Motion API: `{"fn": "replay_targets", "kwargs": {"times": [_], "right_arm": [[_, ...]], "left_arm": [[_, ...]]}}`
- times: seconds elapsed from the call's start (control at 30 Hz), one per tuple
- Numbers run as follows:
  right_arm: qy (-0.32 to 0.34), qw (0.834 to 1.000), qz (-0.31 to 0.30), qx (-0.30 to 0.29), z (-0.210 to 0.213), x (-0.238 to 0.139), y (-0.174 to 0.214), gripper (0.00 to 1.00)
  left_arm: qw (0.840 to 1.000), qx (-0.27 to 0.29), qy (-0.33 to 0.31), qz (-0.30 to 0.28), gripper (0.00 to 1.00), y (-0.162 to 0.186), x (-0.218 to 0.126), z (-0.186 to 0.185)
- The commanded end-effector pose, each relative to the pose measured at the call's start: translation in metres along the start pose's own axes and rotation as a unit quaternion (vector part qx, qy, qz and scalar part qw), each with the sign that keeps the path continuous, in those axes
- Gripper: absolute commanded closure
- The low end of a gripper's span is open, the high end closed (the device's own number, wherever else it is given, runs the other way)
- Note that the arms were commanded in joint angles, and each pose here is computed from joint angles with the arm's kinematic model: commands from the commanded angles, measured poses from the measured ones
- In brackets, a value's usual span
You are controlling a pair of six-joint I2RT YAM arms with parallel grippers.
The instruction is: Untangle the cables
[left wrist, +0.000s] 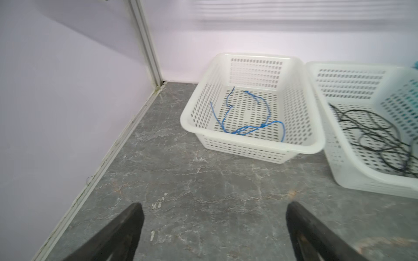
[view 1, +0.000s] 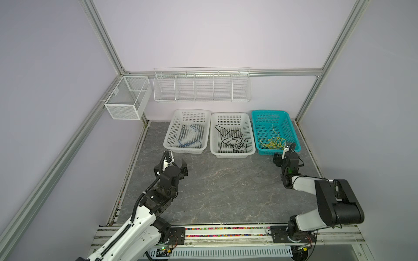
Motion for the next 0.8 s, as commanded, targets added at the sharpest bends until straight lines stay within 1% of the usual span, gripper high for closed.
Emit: {"fn": "replay_targets", "kwargs": {"times": [0.0,0.07,0.13,0.2,0.3,0.37,0.4,0.47,0.6,0.7,0.77], "right_arm": [[-0.003,1.000,-0.014,0.005,0.001,0.000,-0.005,0.11],[-0.004,1.000,-0.014,0.005,0.001,0.000,-0.006,0.12],[-0.003,1.000,-0.014,0.004,0.001,0.000,-0.005,0.11],[-0.004,1.000,-0.014,0.005,0.001,0.000,-0.005,0.12],[-0.005,1.000,-0.014,0.005,0.001,0.000,-0.005,0.12],[-0.004,1.000,-0.014,0.005,0.001,0.000,-0.005,0.12],[-0.005,1.000,-0.014,0.005,0.001,0.000,-0.006,0.12],[-0.005,1.000,-0.014,0.004,0.001,0.000,-0.005,0.11],[-0.005,1.000,-0.014,0.005,0.001,-0.001,-0.005,0.12],[-0.005,1.000,-0.015,0.005,0.001,-0.001,-0.006,0.12],[-0.004,1.000,-0.014,0.005,0.001,0.000,-0.005,0.12]], "left_arm": [[0.998,-0.040,-0.038,0.010,0.01,0.000,0.020,0.018],[0.999,-0.044,-0.030,0.007,0.01,0.002,0.031,0.020],[0.997,-0.064,-0.049,-0.004,0.01,0.003,0.039,0.030],[0.996,-0.055,-0.063,-0.026,0.01,0.003,0.047,0.038],[0.991,-0.051,-0.109,-0.049,0.01,0.002,0.060,0.063],[0.991,-0.035,-0.121,-0.049,0.01,0.008,0.070,0.074],[0.990,-0.040,-0.129,-0.048,0.01,0.014,0.075,0.080],[0.990,-0.040,-0.123,-0.054,0.01,0.019,0.082,0.084],[0.993,-0.009,-0.102,-0.061,0.01,0.020,0.100,0.074],[0.994,-0.012,-0.076,-0.076,0.01,0.016,0.106,0.064],[0.995,-0.011,-0.063,-0.071,0.01,0.014,0.114,0.061]]}}
Point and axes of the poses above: each gripper's point midway between its finger pads, its own x axis out along the fingers, its own z axis along the line the jaws close on, y = z × x, the point moved 1 cm from there along -x, back along the fingers, and after that the axes turned 4 degrees about -x, right-handed, at the moved point
